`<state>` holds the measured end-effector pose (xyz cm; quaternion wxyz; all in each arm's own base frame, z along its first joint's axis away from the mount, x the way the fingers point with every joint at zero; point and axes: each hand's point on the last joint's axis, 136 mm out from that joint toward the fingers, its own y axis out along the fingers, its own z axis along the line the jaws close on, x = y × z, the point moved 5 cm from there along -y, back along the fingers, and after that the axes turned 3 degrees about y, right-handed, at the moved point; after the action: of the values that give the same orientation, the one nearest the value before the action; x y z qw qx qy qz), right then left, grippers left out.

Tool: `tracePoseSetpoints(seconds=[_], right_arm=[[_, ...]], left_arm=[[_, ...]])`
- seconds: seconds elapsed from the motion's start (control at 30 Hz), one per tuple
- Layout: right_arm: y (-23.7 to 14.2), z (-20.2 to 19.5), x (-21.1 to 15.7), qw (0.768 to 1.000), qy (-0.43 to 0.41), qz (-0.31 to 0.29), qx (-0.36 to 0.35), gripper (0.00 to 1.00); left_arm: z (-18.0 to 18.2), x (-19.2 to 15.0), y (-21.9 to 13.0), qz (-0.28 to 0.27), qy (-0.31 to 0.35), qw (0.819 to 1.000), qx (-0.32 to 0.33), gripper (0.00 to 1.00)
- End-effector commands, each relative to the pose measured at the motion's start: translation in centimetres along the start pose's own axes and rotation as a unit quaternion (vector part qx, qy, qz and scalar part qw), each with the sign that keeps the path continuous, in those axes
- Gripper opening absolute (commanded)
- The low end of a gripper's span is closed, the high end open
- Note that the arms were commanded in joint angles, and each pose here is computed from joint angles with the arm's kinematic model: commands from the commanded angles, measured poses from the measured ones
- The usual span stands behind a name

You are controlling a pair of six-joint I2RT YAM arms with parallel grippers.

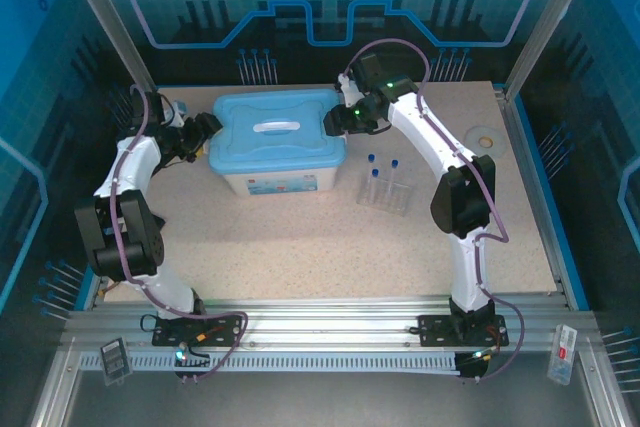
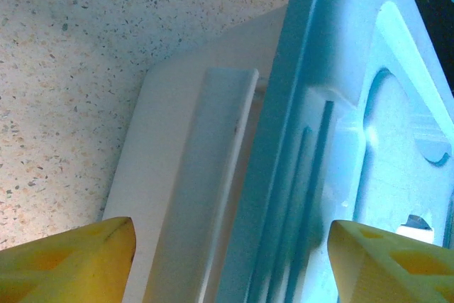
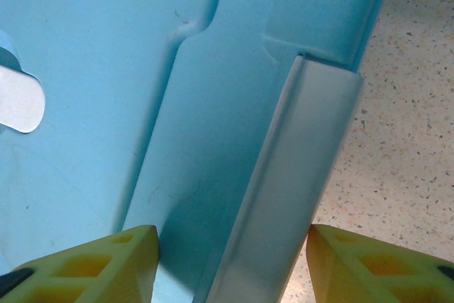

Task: Organize the chemistry lab equipment

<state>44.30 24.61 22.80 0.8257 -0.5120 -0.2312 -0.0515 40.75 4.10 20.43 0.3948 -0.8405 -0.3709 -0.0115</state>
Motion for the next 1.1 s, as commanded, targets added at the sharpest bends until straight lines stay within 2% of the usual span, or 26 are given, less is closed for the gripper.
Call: tracePoseSetpoints(seconds=[0.0,0.47,1.07], right_arm=[[0.2,0.5,-0.6,1.000,-0.010,0.010,0.006,0.58],[0.0,0.7,-0.7,1.000,-0.014,0.009,0.004,0.58],[0.3,1.3,-0.9,1.000,-0.022,0.014,0.005,0.58]], left_arm=[[-1.2,0.2,-0.4,0.000,0.022,1.000,-0.001,0.73],[-3.8,-0.7,-1.9,-0.020,0.096,0.994,0.046,0.69],[-7.8,-2.4,-0.3,0.008,0.204,0.974,0.102,0.67]])
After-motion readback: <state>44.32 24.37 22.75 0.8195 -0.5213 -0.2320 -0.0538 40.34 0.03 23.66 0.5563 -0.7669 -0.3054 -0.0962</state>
